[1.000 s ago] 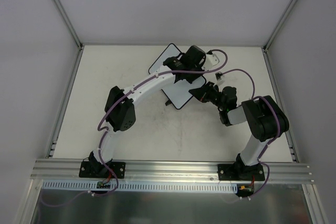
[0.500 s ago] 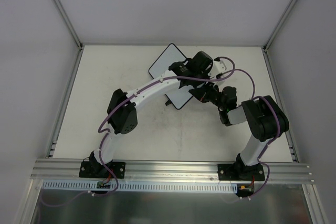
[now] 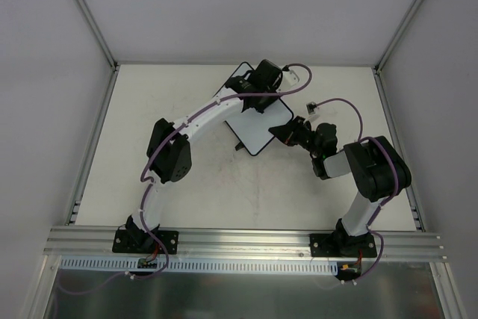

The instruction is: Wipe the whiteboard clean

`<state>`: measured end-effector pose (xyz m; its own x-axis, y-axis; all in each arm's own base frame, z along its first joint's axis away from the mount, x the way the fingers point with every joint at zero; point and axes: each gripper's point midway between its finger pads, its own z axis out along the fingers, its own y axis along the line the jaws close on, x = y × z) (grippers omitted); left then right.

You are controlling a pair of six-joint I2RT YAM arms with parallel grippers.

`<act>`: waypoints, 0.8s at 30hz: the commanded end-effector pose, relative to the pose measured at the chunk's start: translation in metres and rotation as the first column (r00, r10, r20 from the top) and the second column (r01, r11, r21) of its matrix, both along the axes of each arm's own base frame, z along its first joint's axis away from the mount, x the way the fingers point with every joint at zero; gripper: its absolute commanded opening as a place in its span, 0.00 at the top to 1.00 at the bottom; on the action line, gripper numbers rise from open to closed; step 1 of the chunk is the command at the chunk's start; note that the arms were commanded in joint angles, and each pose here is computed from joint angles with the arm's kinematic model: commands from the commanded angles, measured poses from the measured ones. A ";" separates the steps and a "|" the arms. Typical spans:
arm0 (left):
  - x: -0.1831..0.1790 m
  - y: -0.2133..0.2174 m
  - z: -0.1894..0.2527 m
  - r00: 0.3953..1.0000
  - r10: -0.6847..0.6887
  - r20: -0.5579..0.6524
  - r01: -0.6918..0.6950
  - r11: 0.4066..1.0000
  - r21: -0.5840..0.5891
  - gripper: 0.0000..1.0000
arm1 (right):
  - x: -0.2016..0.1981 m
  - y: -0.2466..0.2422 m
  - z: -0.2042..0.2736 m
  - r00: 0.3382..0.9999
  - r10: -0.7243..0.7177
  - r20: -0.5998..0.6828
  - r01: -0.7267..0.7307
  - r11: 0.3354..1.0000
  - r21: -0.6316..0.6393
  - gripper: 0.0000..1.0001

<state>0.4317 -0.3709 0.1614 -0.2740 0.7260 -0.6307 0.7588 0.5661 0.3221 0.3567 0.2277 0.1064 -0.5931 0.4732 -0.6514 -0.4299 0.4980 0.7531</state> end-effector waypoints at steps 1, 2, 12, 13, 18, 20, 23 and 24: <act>0.006 0.009 -0.001 0.997 0.062 -0.049 -0.065 0.996 -0.058 1.00 | 0.008 0.006 0.043 0.985 0.022 0.173 -0.026 0.999 0.024 1.00; 0.006 0.012 0.013 0.996 0.069 -0.053 -0.074 0.992 -0.101 1.00 | 0.008 0.006 0.044 0.984 0.022 0.174 -0.026 0.999 0.024 1.00; 0.014 0.093 0.074 0.928 0.356 -0.110 -0.373 0.886 -0.277 1.00 | 0.008 0.005 0.045 0.985 0.020 0.173 -0.025 0.999 0.027 1.00; 0.008 0.103 0.061 0.898 0.401 -0.178 -0.438 0.853 -0.284 1.00 | 0.008 0.005 0.045 0.985 0.017 0.173 -0.022 0.999 0.027 1.00; -0.013 0.166 0.041 0.769 0.547 -0.330 -0.634 0.718 -0.287 1.00 | 0.009 0.005 0.045 0.985 0.014 0.174 -0.019 0.999 0.026 1.00; -0.023 0.182 0.039 0.726 0.595 -0.345 -0.685 0.671 -0.284 1.00 | 0.009 0.005 0.044 0.985 0.014 0.174 -0.019 0.999 0.026 1.00; -0.038 0.203 0.013 0.657 0.643 -0.393 -0.747 0.625 -0.228 1.00 | 0.009 0.006 0.044 0.985 0.016 0.173 -0.020 0.999 0.025 1.00; -0.044 0.208 0.000 0.636 0.652 -0.414 -0.762 0.617 -0.198 1.00 | 0.009 0.006 0.044 0.985 0.017 0.174 -0.022 0.999 0.026 1.00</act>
<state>0.4082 -0.1679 0.1842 -0.7482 0.0726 -0.6595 0.1761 0.9801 -0.0919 0.3568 0.2278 0.1065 -0.5920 0.4722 -0.6532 -0.4317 0.4985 0.7517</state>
